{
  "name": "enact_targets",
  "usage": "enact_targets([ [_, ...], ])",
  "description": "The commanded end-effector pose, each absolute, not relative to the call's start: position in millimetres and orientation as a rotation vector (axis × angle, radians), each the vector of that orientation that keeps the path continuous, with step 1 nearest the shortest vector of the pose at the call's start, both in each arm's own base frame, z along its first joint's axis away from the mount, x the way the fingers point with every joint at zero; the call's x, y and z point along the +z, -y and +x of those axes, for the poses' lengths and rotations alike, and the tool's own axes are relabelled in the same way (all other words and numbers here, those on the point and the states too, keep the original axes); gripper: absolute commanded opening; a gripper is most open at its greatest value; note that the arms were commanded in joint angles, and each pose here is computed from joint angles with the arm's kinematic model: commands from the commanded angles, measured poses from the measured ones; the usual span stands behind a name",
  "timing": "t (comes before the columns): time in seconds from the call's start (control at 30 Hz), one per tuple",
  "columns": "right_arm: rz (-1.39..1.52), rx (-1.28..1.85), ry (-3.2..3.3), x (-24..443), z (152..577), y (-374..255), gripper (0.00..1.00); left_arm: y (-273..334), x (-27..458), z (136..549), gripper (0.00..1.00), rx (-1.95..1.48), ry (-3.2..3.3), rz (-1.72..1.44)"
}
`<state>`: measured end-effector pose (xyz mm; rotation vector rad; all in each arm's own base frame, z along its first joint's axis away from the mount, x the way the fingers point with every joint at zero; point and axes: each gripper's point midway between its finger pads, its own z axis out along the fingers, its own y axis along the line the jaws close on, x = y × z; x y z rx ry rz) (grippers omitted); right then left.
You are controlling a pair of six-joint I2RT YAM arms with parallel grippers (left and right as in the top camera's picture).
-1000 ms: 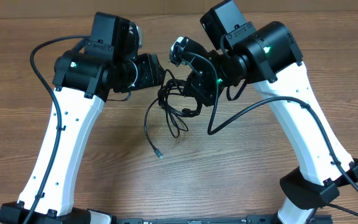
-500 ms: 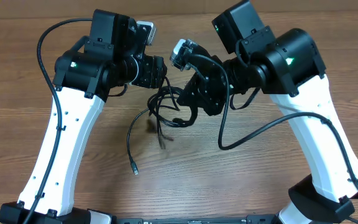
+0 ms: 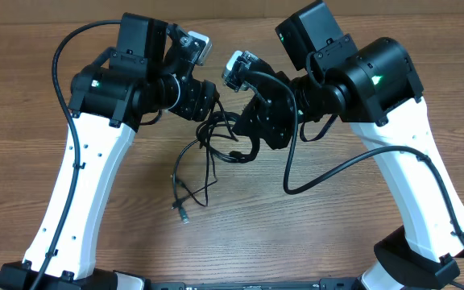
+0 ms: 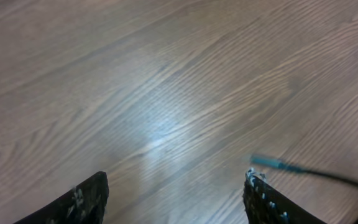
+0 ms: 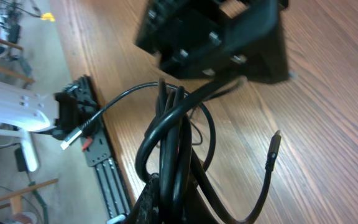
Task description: Untangle cables
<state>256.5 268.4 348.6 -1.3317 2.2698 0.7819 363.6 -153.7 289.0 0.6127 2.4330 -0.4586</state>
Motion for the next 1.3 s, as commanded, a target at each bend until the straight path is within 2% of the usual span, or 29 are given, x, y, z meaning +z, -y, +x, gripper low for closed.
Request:
enact_targets([
  [0.0, -1.289, 0.730, -2.222, 366, 260, -258, 0.04, 139, 309, 367, 0.70, -0.459, -2.343, 0.663],
  [0.27, -1.272, 0.744, -2.201, 370, 268, -253, 0.04, 144, 336, 355, 0.71, -0.742, -2.155, 0.800],
  [0.53, -1.337, 0.793, -2.131, 374, 262, -259, 0.04, 160, 341, 335, 0.71, -0.823, -2.032, 0.995],
  [0.87, -1.344, 0.845, -2.114, 377, 257, -263, 0.04, 161, 343, 334, 0.69, -0.829, -2.011, 1.014],
  [1.03, -1.357, 0.942, -2.077, 384, 249, -269, 0.04, 162, 343, 334, 0.50, -0.829, -2.009, 1.014],
  [1.13, -1.369, 1.006, -2.046, 389, 242, -274, 0.04, 162, 344, 335, 0.30, -0.825, -2.003, 1.015],
  [1.27, -1.374, 1.054, -2.027, 393, 238, -277, 0.04, 163, 345, 335, 0.19, -0.830, -1.991, 1.018],
])
